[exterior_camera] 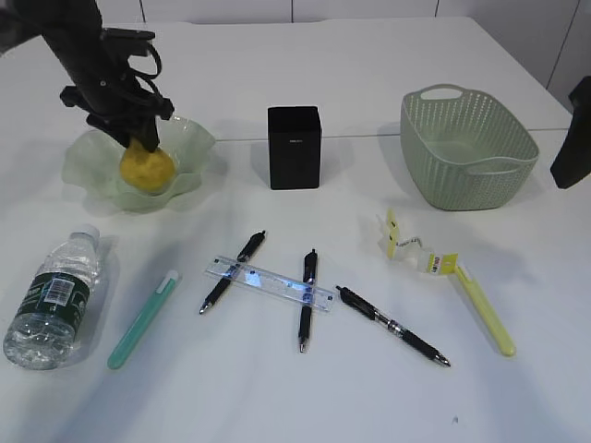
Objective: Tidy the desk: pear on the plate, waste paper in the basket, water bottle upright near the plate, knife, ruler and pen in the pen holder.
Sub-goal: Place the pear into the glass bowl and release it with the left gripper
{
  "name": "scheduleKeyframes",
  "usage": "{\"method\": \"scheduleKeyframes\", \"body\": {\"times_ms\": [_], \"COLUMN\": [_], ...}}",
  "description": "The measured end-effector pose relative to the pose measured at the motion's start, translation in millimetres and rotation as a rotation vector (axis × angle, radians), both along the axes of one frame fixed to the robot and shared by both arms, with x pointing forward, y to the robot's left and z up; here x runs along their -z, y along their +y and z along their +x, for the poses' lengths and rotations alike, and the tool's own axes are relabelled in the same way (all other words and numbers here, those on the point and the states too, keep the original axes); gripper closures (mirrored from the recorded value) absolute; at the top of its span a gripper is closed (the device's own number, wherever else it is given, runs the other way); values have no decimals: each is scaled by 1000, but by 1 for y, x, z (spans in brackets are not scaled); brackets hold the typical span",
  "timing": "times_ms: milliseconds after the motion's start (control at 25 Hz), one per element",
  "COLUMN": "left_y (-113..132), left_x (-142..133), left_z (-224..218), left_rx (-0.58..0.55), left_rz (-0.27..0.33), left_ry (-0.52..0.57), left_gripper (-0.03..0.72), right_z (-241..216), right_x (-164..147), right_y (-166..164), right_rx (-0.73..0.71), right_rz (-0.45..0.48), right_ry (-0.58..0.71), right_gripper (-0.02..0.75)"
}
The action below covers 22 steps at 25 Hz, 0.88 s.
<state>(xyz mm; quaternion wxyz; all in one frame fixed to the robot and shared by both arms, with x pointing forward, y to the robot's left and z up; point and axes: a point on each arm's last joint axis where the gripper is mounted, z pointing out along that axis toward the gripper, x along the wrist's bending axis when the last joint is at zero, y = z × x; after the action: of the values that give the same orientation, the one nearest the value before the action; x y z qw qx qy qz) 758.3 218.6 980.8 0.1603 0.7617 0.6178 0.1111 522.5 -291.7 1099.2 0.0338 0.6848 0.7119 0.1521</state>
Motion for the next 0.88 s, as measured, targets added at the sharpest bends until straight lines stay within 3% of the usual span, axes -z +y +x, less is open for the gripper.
{"method": "scheduleKeyframes", "body": {"times_ms": [160,560,880], "left_y": [5,6,6], "left_x": [20,21,20], "left_z": [6,10,12], "left_rx": [-24,-31,-42], "left_rz": [-3,-9,-17], "left_ry": [11,-22,-46], "left_gripper": [416,402,257], "right_z": [0,0,0], "right_x": [0,0,0], "right_y": [0,0,0], "right_rx": [2,2,2], "right_rz": [0,3,3], "right_ry": [0,0,0], "right_gripper": [172,172,172]}}
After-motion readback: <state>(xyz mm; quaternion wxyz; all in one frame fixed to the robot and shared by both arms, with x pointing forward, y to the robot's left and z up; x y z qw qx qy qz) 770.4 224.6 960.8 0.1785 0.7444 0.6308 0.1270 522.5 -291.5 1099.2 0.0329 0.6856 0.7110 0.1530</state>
